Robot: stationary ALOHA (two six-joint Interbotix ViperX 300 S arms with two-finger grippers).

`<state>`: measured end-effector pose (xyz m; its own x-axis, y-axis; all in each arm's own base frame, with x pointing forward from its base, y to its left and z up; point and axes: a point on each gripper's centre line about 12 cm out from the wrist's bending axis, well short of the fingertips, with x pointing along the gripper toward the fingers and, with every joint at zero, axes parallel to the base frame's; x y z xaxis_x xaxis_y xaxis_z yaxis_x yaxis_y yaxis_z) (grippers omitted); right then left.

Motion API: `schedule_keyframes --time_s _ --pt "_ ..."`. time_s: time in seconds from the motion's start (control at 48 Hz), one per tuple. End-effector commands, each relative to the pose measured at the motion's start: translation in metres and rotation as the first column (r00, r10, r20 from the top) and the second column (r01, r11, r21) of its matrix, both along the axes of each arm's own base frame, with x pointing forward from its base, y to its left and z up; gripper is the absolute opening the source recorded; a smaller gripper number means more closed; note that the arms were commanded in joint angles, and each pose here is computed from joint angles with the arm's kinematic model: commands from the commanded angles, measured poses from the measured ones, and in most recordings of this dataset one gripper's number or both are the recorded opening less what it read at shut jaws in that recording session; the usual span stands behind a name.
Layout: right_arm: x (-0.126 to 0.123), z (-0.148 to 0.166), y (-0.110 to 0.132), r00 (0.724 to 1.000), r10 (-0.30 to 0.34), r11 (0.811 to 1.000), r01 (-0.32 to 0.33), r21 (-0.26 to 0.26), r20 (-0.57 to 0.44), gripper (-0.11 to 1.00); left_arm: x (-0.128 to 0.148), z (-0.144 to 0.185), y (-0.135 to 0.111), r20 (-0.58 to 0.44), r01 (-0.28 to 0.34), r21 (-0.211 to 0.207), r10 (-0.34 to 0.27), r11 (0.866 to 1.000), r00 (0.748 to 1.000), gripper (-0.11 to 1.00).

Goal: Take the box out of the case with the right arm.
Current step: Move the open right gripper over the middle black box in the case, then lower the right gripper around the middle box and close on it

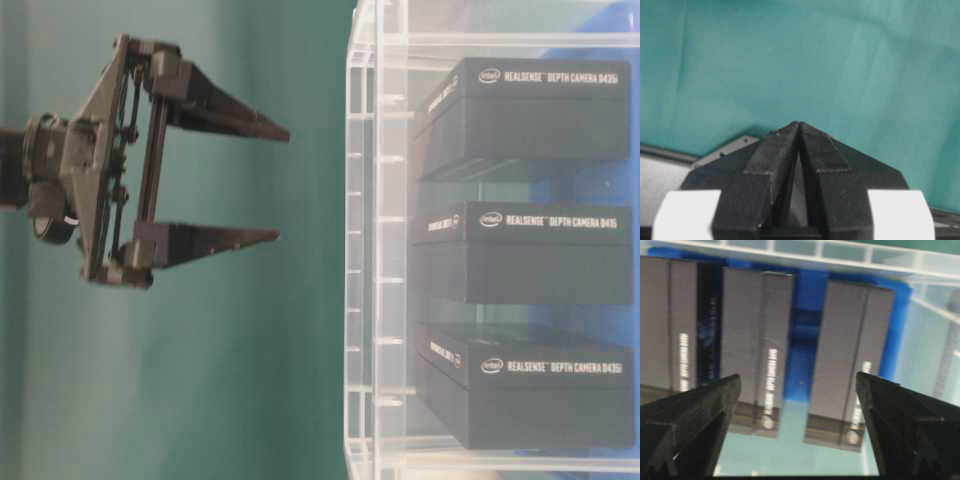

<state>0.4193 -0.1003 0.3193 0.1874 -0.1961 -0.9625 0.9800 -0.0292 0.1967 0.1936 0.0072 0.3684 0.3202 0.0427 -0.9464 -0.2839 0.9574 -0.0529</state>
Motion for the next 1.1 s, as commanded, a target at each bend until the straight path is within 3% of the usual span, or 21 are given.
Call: schedule_keyframes --time_s 0.0,0.354,1.082 --pt "0.008 0.016 0.002 0.999 0.005 1.0 -0.005 -0.011 0.054 0.97 -0.003 0.009 0.001 0.021 -0.002 0.001 0.002 1.0 1.0 0.11" --pt "0.035 0.009 0.0 0.998 0.012 1.0 -0.012 -0.005 0.069 0.97 -0.004 0.009 0.001 0.02 -0.002 0.001 0.002 1.0 1.0 0.11" --pt "0.038 0.005 0.002 0.998 0.013 1.0 -0.014 0.014 0.067 0.97 -0.002 0.009 0.0 0.018 -0.002 -0.001 0.002 1.0 1.0 0.11"
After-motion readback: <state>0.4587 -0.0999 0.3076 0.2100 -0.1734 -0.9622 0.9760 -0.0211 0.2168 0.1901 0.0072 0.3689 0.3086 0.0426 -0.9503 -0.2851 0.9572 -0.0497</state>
